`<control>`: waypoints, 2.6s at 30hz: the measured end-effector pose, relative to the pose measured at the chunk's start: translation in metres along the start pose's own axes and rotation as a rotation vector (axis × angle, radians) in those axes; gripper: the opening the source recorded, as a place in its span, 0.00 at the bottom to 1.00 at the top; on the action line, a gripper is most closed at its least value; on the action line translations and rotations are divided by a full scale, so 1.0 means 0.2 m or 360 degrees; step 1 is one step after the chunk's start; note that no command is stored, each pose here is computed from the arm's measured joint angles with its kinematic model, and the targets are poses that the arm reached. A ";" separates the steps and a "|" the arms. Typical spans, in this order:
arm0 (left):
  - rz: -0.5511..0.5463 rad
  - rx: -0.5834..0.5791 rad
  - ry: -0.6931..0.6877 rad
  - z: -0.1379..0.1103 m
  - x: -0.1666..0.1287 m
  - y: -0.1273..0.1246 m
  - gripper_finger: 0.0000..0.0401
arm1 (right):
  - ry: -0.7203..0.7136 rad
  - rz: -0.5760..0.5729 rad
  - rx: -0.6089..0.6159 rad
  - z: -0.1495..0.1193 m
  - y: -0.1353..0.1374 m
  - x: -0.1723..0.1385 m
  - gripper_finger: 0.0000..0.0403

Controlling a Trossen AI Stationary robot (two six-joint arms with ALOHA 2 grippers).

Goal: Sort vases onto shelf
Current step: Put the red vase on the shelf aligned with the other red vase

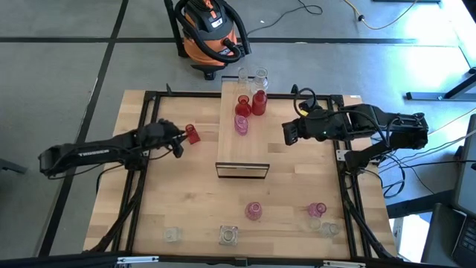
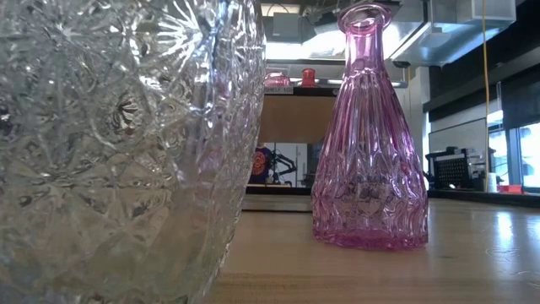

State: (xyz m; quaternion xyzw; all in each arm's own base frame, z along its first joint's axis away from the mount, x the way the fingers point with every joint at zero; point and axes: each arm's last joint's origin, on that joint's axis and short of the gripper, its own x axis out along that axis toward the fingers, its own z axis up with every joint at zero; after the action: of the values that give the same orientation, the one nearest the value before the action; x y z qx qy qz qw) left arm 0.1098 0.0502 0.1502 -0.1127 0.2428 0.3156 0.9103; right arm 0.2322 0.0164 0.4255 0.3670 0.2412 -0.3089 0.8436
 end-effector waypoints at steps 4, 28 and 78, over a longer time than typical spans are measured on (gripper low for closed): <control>0.0010 0.0007 -0.0037 0.02 0.03 0.00 0.27 | 0.0010 0.0006 0.0001 0.00 0.00 0.00 0.00; 0.0070 -0.0090 -0.0202 0.10 0.14 0.04 0.53 | 0.0004 0.0078 0.0031 0.01 0.02 0.00 0.00; 0.0102 0.0052 -0.0379 0.54 0.22 -0.03 0.33 | 0.0028 0.0088 0.0051 0.00 0.02 0.00 0.00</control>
State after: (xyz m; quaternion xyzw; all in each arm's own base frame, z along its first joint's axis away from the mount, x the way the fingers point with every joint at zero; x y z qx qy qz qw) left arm 0.1832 0.1069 0.2204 -0.0519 0.1415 0.3516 0.9239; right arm 0.2352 0.0180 0.4281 0.3898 0.2335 -0.2859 0.8437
